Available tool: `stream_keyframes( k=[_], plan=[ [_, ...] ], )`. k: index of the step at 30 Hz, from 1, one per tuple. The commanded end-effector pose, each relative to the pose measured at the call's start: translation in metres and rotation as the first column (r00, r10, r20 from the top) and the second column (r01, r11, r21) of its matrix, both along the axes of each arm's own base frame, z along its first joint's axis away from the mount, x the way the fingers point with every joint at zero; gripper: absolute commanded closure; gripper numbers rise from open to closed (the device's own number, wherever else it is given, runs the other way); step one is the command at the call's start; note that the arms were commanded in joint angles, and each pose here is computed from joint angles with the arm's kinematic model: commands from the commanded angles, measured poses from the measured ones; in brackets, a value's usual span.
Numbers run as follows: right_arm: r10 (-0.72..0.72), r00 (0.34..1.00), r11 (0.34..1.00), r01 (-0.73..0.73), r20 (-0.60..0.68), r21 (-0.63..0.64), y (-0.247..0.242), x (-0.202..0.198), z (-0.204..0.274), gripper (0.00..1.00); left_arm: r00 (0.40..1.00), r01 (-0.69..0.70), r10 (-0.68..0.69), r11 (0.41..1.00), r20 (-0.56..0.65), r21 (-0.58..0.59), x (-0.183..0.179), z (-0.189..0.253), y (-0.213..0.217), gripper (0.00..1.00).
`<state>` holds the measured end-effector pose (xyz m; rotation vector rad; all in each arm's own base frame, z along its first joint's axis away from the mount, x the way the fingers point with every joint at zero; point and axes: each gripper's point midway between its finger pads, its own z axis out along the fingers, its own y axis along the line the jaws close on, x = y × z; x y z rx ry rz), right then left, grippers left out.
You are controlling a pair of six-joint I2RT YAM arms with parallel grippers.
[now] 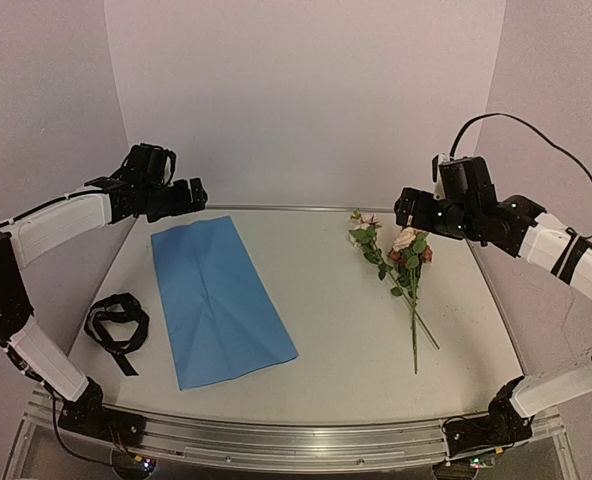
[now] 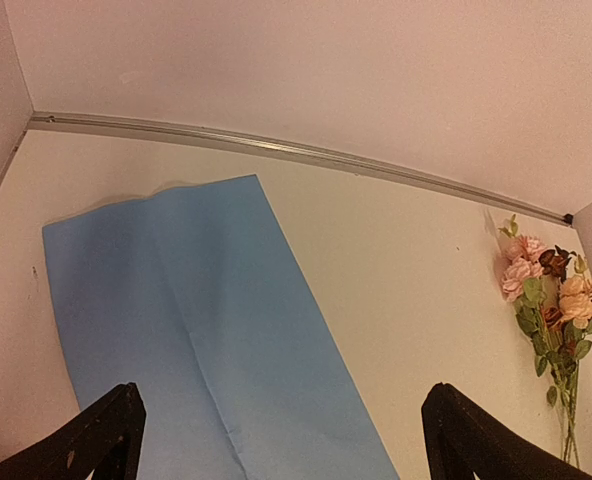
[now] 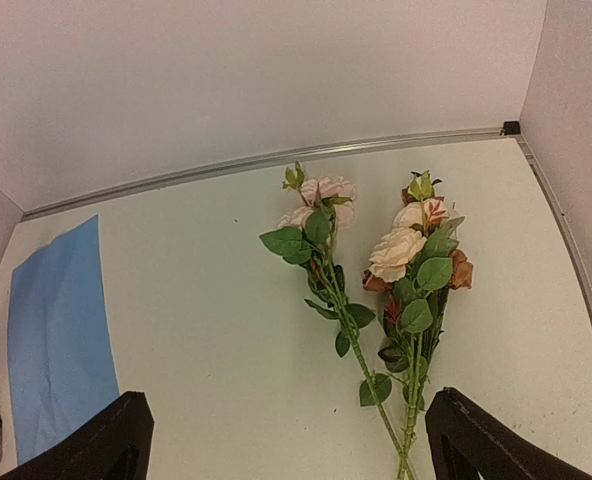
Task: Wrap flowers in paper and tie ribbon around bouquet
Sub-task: Move the folded wrapping paper to the center of the board.
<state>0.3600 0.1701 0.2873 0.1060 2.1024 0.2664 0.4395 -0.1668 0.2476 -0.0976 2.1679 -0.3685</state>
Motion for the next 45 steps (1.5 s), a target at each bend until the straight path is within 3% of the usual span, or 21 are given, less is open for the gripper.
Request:
stream_keyframes(
  k=[1,13,21,34,45],
  plan=[
    [0.01,0.998,0.999,-0.011,0.054,0.031,0.006,0.004,0.021,0.02,0.999,-0.028,0.028,1.0,0.034,-0.008,0.003,0.01,0.004,0.0],
    [0.064,0.998,0.996,-0.063,-0.012,0.056,0.028,0.012,0.005,0.02,0.968,-0.2,0.202,0.979,-0.149,0.027,-0.008,-0.062,0.03,0.0],
    [0.158,0.979,0.986,-0.151,-0.129,0.063,0.088,0.024,-0.032,0.02,0.894,-0.353,0.35,0.935,-0.281,0.041,-0.02,-0.13,0.071,0.0],
    [0.318,0.911,0.948,-0.303,-0.26,0.099,0.194,0.025,-0.093,0.02,0.816,-0.418,0.395,0.907,-0.421,0.041,-0.021,-0.205,0.09,0.0],
    [0.33,0.891,0.943,-0.322,-0.313,0.078,0.212,0.026,-0.126,0.02,0.801,-0.375,0.362,0.924,-0.476,0.073,-0.011,-0.243,0.082,0.0]
  ],
)
